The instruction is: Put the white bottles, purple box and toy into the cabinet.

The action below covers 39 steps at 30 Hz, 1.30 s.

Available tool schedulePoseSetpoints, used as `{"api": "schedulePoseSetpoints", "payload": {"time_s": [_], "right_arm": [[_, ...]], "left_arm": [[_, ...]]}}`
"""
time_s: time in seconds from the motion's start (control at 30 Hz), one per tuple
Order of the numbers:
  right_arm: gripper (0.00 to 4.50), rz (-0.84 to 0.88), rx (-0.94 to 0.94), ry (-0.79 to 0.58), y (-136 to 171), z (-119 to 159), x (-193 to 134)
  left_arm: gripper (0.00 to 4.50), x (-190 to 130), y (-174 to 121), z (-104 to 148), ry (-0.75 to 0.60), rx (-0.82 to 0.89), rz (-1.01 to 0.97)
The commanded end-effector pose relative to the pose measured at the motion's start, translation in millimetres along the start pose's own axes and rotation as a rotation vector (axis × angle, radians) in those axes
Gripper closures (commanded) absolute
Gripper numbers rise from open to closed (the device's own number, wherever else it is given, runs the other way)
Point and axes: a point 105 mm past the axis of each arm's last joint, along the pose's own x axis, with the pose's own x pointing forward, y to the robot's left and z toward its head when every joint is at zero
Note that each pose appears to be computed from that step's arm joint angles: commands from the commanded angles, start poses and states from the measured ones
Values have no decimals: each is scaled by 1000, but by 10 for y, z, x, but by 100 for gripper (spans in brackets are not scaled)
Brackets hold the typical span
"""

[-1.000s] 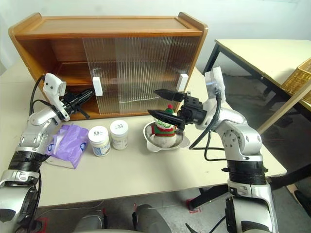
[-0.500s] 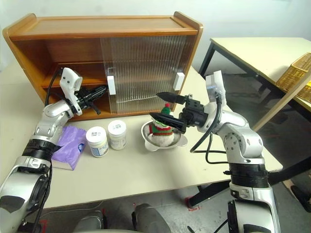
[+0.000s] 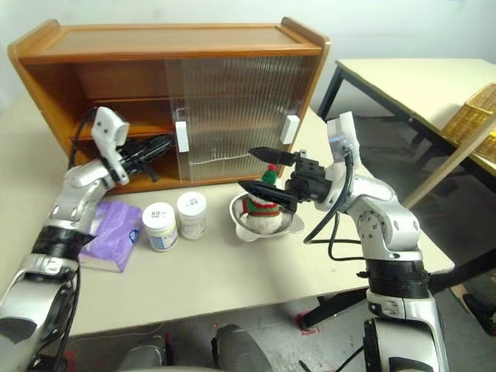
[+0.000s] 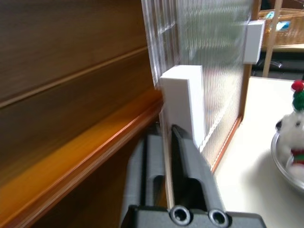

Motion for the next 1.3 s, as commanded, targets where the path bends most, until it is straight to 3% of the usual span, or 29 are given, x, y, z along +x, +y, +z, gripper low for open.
{"api": "schedulePoseSetpoints", "payload": {"time_s": [0.03, 0.1, 0.27, 0.3, 0.5, 0.67, 0.87, 1.2, 1.3], "right_arm": [[0, 20, -6, 24, 1, -21, 26], [0, 28, -5, 23, -4, -25, 46], [0, 47, -8, 24, -20, -27, 87], [0, 51, -8, 24, -20, -28, 93], [0, 68, -10, 28, -28, -43, 106], [0, 74, -14, 23, -34, -47, 132], [0, 76, -10, 18, -19, -68, 152], [0, 66, -17, 17, -11, -51, 148], [0, 64, -21, 14, -9, -46, 157]], "left_arm": [[262, -230, 60, 23, 31, -4, 37], [188, -378, 61, 5, 70, -36, 53], [13, -754, -24, -60, 163, -395, 86], [6, -860, -12, -63, 192, -433, 97], [6, -1443, -6, -217, 428, -519, 106], [6, -1711, -70, -225, 492, -630, 94], [6, -1839, -340, -436, 566, -767, 44], [6, -1878, -248, -799, 598, -746, 161], [95, -1964, -273, -930, 642, -744, 172]]}}
